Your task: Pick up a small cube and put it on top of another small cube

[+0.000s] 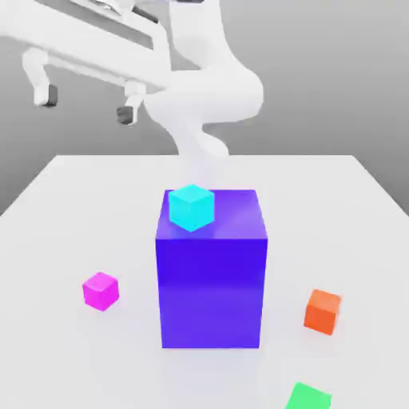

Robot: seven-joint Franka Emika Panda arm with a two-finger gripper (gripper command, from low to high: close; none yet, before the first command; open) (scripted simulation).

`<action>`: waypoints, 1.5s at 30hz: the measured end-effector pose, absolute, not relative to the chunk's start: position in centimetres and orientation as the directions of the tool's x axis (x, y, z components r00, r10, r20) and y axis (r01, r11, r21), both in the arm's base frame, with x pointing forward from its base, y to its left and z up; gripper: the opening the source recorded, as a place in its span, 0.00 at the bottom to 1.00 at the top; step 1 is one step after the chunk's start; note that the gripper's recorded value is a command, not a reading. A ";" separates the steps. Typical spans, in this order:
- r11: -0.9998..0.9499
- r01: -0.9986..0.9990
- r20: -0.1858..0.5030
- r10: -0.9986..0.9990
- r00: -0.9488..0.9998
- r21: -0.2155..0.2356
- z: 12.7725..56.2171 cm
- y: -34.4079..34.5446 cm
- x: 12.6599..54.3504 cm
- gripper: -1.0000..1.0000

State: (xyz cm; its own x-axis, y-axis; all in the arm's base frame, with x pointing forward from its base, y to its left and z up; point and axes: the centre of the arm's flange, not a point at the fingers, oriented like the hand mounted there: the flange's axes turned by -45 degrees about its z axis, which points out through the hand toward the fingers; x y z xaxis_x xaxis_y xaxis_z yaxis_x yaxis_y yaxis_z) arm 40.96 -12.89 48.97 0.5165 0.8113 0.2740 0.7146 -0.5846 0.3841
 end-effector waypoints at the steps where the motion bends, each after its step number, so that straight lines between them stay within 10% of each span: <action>1: -0.554 0.738 0.254 0.833 0.492 0.385 48.1 -13.2 40.9 0.50; 22: 0.207 0.952 -0.048 0.978 -0.201 0.225 31.2 -18.2 36.4 0.50; 45: 0.862 0.506 -0.012 0.506 -0.862 0.002 19.6 -20.1 26.1 0.50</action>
